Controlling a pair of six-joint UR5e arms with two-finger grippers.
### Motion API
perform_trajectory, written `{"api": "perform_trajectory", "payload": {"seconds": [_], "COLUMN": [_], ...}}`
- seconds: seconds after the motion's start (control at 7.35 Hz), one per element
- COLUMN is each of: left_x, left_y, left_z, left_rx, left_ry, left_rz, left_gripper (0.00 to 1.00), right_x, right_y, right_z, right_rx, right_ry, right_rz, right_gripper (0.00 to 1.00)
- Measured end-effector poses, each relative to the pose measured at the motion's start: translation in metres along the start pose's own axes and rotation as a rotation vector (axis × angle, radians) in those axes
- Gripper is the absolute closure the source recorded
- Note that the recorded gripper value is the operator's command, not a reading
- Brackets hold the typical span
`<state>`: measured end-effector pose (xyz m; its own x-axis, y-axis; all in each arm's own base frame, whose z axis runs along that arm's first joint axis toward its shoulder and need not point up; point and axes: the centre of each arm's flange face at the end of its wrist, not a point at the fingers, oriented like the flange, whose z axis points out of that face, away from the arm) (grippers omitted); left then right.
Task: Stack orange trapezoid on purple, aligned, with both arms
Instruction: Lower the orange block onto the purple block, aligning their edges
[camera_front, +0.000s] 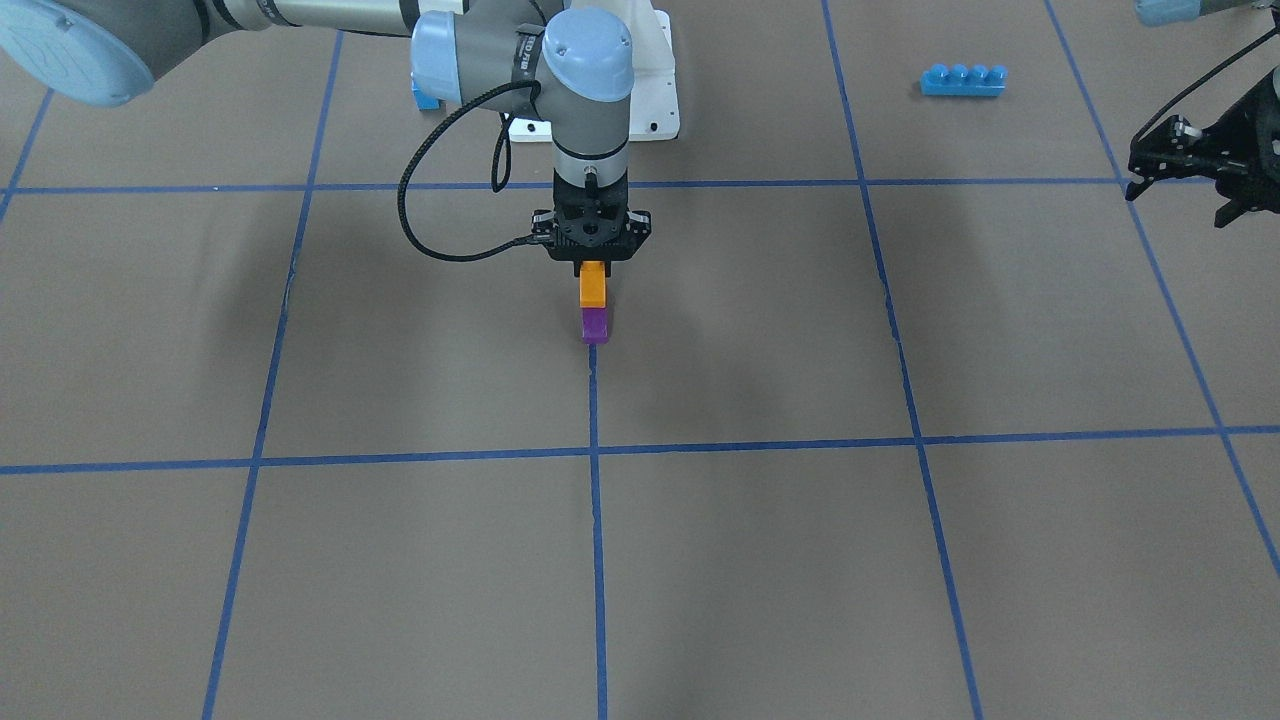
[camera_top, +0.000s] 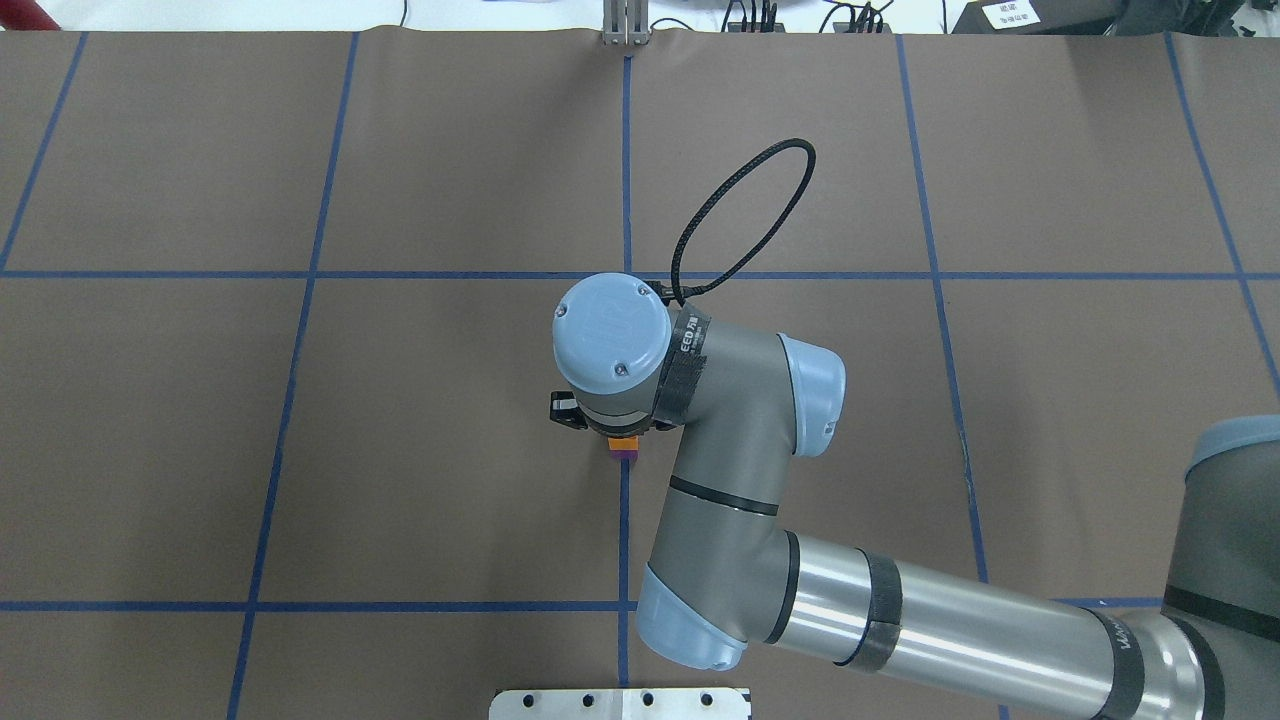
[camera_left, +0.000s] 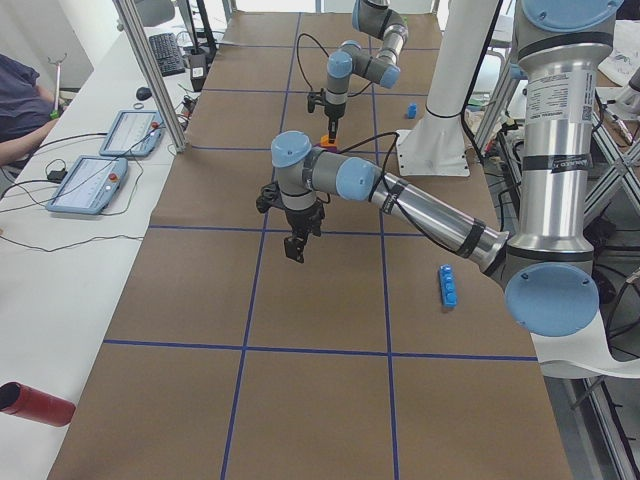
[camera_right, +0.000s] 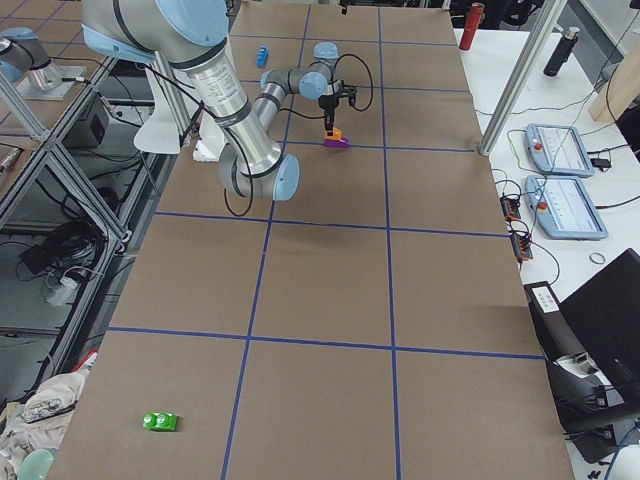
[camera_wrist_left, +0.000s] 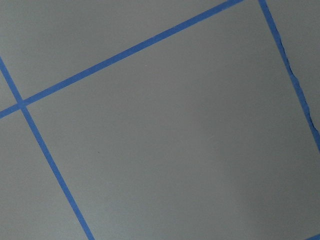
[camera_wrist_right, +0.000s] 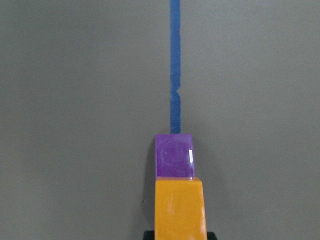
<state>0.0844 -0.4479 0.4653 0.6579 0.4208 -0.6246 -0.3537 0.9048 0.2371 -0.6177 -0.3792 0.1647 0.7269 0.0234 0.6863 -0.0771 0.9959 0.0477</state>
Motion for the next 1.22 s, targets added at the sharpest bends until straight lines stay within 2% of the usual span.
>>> {"api": "perform_trajectory", "payload": {"seconds": [0.14,0.27,0.41,0.54,0.95,1.22], "left_x": [0.0,0.0,0.0,0.0,0.0,0.0], "left_y": [0.0,0.0,-0.001,-0.001,-0.001,0.0], "left_z": [0.0,0.0,0.0,0.0,0.0,0.001], "left_rx": [0.0,0.0,0.0,0.0,0.001,-0.001], "left_ry": [0.0,0.0,0.0,0.0,0.0,0.001], "left_rz": [0.0,0.0,0.0,0.0,-0.003,-0.007], "left_gripper": [0.0,0.0,0.0,0.0,0.0,0.0], "right_x": [-0.001,-0.001,-0.001,0.0,0.001,0.005], "right_y": [0.002,0.003,0.003,0.003,0.0,-0.014], "right_z": [0.002,0.003,0.004,0.005,0.005,-0.006], "right_rx": [0.004,0.004,0.004,0.003,0.004,-0.001], "right_ry": [0.002,0.004,0.006,0.007,0.007,-0.006], "right_rz": [-0.003,-0.008,-0.019,-0.032,-0.041,-0.027], "right_gripper": [1.0,0.84,0.35,0.01,0.01,0.01]}}
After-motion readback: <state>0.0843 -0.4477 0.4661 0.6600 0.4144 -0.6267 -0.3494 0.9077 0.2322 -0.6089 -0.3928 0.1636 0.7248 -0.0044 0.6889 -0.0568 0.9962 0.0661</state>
